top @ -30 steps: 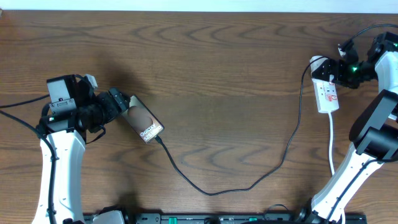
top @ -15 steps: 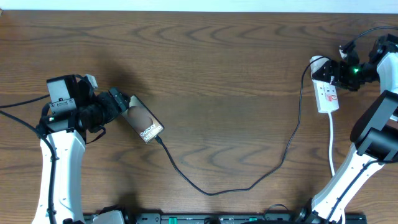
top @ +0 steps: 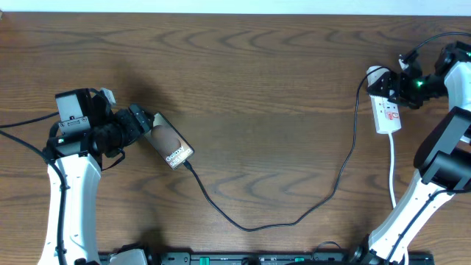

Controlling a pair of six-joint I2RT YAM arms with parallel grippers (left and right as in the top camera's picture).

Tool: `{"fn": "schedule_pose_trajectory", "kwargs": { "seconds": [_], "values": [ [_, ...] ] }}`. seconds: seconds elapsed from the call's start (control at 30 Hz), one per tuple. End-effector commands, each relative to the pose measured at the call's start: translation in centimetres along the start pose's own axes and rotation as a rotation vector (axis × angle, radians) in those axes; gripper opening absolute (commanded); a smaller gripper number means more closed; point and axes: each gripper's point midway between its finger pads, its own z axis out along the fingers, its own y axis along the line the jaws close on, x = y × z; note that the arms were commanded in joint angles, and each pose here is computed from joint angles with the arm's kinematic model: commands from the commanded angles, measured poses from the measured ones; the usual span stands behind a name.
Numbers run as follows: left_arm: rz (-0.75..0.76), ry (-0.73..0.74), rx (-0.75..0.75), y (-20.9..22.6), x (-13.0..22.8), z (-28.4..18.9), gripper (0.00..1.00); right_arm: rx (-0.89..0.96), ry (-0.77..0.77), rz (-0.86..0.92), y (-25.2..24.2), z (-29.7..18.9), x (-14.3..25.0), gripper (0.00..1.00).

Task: Plug charger to phone and switch on socket
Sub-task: 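Position the right gripper over the orange switch beside the charger, then press the orange rocker switch down with the right gripper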

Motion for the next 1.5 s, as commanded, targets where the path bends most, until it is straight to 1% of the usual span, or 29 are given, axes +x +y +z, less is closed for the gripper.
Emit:
{"fn": "schedule_pose_trajectory", "kwargs": {
  "seconds": [0.0, 0.13, 0.27, 0.43, 0.6, 0.77, 0.97, 1.1, 1.47],
  "values": [
    [0.025, -0.002, -0.005, 0.0, 0.1, -0.1, 0.88, -0.060, 0.059, -0.031, 2.0, 3.0, 1.0, 0.91],
    [0.023, 0.003, -0.007, 0.1, 0.2, -0.1, 0.88, -0.013, 0.061, -0.027, 1.2, 3.1, 0.9, 0.86],
    [0.022, 0.005, -0.008, 0.1, 0.2, -0.1, 0.88, 0.115, 0.068, 0.029, -1.1, 2.9, 0.9, 0.86],
    [0.021, 0.006, -0.008, 0.1, 0.3, -0.1, 0.88, 0.130, 0.041, 0.031, -1.5, 2.0, 0.1, 0.83],
    [0.029, 0.006, -0.011, 0.2, 0.3, -0.1, 0.88, 0.183, 0.019, 0.022, -2.2, 1.1, -0.9, 0.87],
    [0.029, 0.004, -0.016, 0.3, 0.2, -0.1, 0.88, 0.233, 0.012, 0.019, -2.9, 0.5, -1.3, 0.88],
    [0.029, 0.004, -0.016, 0.3, 0.2, -0.1, 0.88, 0.237, -0.003, 0.011, -2.9, 0.3, -1.8, 0.89],
    [0.028, 0.004, -0.015, 0.3, 0.2, -0.1, 0.88, 0.227, -0.008, 0.016, -2.7, 0.3, -1.9, 0.92],
    [0.027, 0.007, -0.017, 0.3, 0.3, -0.1, 0.88, 0.109, -0.032, 0.022, -0.6, 0.8, -2.3, 0.92]
  ]
}}
